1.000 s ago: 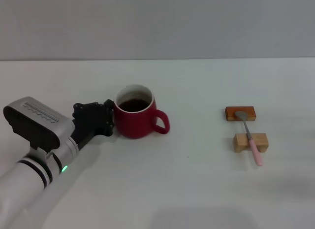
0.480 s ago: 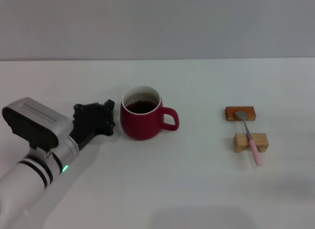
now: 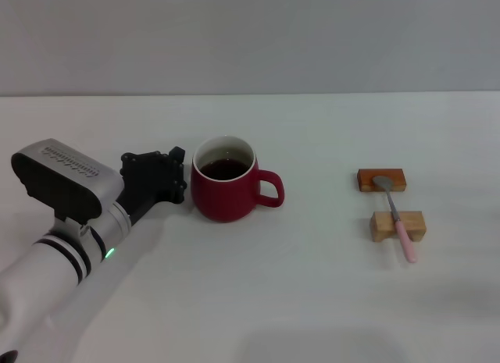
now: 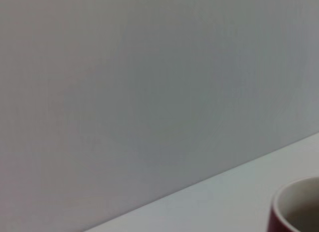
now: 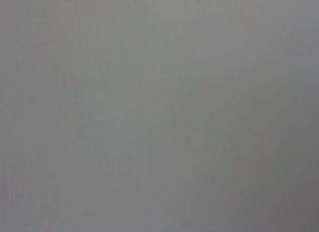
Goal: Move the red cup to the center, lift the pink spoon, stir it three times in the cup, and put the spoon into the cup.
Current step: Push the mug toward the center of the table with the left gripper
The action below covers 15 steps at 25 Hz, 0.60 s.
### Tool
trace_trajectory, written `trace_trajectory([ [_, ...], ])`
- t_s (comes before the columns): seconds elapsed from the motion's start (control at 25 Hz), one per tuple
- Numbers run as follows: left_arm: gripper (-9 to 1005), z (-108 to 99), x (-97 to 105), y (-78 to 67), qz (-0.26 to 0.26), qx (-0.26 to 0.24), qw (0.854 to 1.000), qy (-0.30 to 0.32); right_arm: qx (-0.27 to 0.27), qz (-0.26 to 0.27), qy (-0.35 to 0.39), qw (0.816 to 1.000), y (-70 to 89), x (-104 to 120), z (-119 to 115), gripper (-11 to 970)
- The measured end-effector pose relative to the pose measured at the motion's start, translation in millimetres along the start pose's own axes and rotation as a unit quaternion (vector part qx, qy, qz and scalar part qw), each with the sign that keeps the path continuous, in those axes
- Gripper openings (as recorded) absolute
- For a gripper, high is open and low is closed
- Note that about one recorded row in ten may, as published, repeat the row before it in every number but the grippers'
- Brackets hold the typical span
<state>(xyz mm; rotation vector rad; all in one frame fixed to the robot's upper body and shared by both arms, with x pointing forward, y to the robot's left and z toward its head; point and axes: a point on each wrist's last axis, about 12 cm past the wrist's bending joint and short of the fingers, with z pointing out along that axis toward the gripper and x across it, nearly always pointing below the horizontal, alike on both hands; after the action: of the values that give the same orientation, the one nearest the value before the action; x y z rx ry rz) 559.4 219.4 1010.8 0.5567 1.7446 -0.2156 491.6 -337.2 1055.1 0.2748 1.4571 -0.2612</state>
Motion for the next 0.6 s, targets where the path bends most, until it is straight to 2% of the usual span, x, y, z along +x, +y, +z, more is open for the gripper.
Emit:
trace_trajectory([
  [0.6,48,-3.6,4.7,-14.3,-0.011,0.028,1.0,0.005,-0.001,0.001,-0.001,1.0,0.6,-0.5,0.5,639],
])
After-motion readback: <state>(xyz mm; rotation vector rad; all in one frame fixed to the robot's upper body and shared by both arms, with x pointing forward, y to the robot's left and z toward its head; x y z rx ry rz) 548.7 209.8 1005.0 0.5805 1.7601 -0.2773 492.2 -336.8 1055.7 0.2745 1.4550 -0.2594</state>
